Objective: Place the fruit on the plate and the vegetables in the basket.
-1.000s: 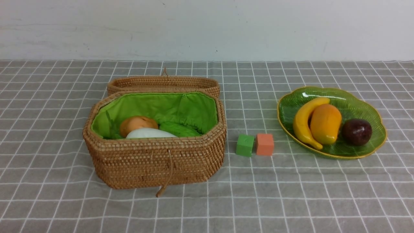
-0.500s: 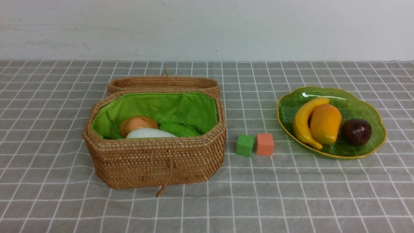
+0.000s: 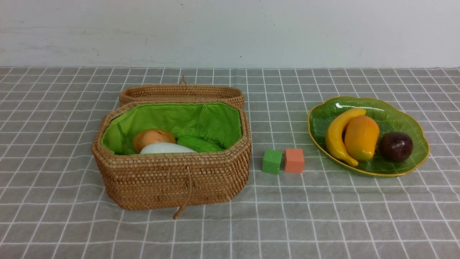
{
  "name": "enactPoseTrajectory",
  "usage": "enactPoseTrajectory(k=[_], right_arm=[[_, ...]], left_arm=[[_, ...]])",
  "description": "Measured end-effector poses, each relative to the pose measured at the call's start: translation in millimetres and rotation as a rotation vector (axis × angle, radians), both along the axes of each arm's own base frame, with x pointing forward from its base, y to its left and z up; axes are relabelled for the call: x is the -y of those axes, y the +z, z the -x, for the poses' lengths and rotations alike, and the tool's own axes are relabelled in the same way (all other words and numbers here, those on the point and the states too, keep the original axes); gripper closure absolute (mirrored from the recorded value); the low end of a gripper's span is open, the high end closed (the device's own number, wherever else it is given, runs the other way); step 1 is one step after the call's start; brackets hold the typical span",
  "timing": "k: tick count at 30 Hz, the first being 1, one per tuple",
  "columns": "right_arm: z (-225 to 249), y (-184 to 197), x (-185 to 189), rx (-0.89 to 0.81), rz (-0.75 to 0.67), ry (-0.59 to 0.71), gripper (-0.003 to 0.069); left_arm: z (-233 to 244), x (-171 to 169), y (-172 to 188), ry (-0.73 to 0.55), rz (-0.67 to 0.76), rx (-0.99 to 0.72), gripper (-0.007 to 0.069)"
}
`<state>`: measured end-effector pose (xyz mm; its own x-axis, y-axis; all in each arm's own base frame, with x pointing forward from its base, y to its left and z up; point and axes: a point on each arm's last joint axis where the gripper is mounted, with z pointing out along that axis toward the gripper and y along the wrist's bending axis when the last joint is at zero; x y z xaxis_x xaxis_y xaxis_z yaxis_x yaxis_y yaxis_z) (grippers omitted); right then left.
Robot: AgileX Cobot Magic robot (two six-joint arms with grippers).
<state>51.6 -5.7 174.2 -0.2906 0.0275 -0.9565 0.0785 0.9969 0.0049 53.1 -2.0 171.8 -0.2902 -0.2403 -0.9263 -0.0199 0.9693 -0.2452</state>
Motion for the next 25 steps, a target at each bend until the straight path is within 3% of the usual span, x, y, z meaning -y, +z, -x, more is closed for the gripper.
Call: enactPoseTrajectory(k=[25], right_arm=[[0.0, 0.0, 0.0, 0.0, 0.0, 0.0, 0.0536]], left_arm=[[0.0, 0.0, 0.0, 0.0, 0.0, 0.0, 0.0386]])
